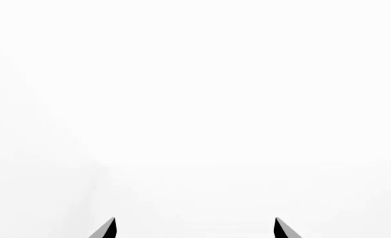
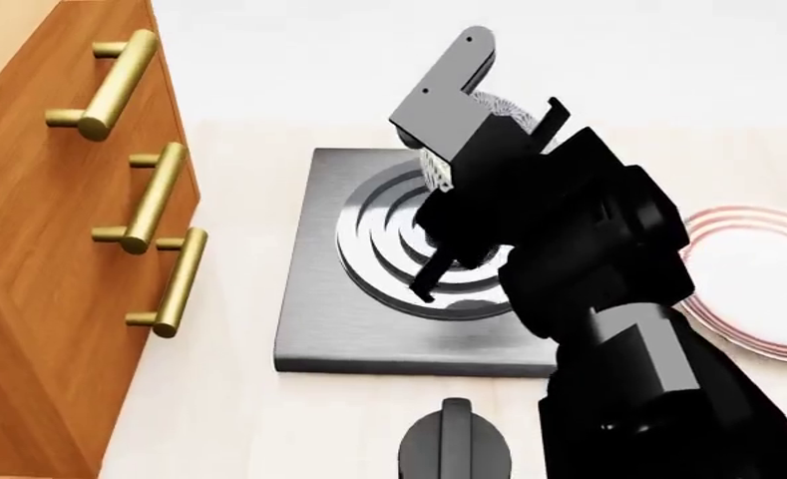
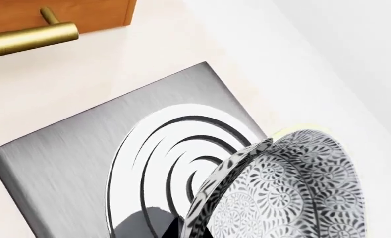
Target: Put the bowl on the stove.
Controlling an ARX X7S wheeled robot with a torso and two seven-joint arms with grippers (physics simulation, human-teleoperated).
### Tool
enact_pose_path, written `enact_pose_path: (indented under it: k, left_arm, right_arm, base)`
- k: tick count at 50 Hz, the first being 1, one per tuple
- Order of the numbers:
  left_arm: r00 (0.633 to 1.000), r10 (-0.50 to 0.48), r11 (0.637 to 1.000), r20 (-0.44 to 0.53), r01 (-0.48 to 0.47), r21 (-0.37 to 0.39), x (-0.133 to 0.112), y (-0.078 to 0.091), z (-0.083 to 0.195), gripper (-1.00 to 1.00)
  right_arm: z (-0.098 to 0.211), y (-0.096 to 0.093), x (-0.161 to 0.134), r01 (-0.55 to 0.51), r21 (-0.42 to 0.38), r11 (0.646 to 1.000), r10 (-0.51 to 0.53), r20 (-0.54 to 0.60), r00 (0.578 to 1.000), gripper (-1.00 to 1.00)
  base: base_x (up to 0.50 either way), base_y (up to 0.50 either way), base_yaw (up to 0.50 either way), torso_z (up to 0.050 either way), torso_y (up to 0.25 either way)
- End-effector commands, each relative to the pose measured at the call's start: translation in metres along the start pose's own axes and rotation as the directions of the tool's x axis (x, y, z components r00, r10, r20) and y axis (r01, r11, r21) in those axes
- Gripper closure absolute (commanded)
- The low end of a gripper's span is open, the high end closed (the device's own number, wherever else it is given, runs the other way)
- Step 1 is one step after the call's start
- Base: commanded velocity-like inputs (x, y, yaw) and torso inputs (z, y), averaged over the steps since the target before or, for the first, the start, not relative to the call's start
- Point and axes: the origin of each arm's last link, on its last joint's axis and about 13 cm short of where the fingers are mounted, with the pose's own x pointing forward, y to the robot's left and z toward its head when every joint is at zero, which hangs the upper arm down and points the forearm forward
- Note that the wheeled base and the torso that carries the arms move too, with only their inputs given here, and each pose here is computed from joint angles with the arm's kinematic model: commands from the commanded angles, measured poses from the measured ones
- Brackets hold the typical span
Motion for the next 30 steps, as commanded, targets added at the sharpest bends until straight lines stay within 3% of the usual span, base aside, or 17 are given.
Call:
enact_pose_path:
  k: [1,19,30]
  left_arm:
    - [1.0,0.02,1.0,0.024,-0.02,0.001,0.0012,0.0018,0.0,-1.0]
    - [1.0,0.009,1.0,0.025,-0.009,0.016,0.0001,0.002,-0.0002,-1.0]
    - [1.0,0.003,1.0,0.026,-0.003,0.011,-0.0002,0.0017,0.0003,-1.0]
  right_arm:
    - [0.0076,0.0031,0.0022,-0.023,-0.007,1.0,0.023,0.021,1.0,1.0]
    - [0.0085,0.0054,0.0038,-0.029,-0.002,1.0,0.029,0.023,0.999,1.0]
    - [0.0095,0.0062,0.0045,-0.029,0.001,1.0,0.029,0.034,0.999,1.0]
  base:
    - [0.0,0.0,0.0,0.0,0.0]
    - [0.0,0.0,0.0,0.0,0.0]
    - [0.0,0.0,0.0,0.006,-0.22]
